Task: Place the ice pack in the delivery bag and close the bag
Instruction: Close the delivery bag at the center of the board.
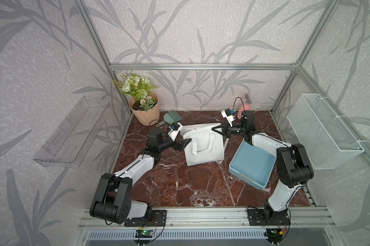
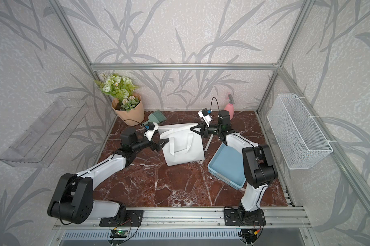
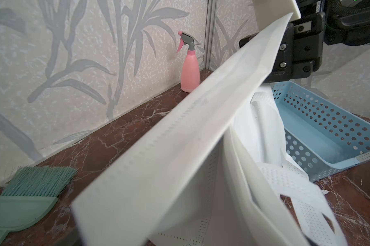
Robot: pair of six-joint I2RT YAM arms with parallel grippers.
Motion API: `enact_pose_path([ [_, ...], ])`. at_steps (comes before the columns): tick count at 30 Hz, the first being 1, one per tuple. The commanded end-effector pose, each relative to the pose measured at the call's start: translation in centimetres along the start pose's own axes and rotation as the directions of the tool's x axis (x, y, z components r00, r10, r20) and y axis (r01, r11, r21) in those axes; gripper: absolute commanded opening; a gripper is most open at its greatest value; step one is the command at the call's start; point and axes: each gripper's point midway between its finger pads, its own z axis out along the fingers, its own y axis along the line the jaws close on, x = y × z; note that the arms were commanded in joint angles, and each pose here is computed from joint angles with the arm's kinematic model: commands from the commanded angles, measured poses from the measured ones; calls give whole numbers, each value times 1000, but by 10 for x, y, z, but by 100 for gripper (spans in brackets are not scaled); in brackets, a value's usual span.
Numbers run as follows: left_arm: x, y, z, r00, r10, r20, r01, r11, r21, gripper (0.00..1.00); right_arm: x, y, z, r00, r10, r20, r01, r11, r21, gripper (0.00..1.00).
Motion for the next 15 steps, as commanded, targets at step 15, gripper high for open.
enact_pose_path([
  [15, 20, -31, 18, 995, -89, -44, 98, 953, 287, 60, 22, -7, 3, 1000, 24, -4, -24, 1000, 11, 42],
])
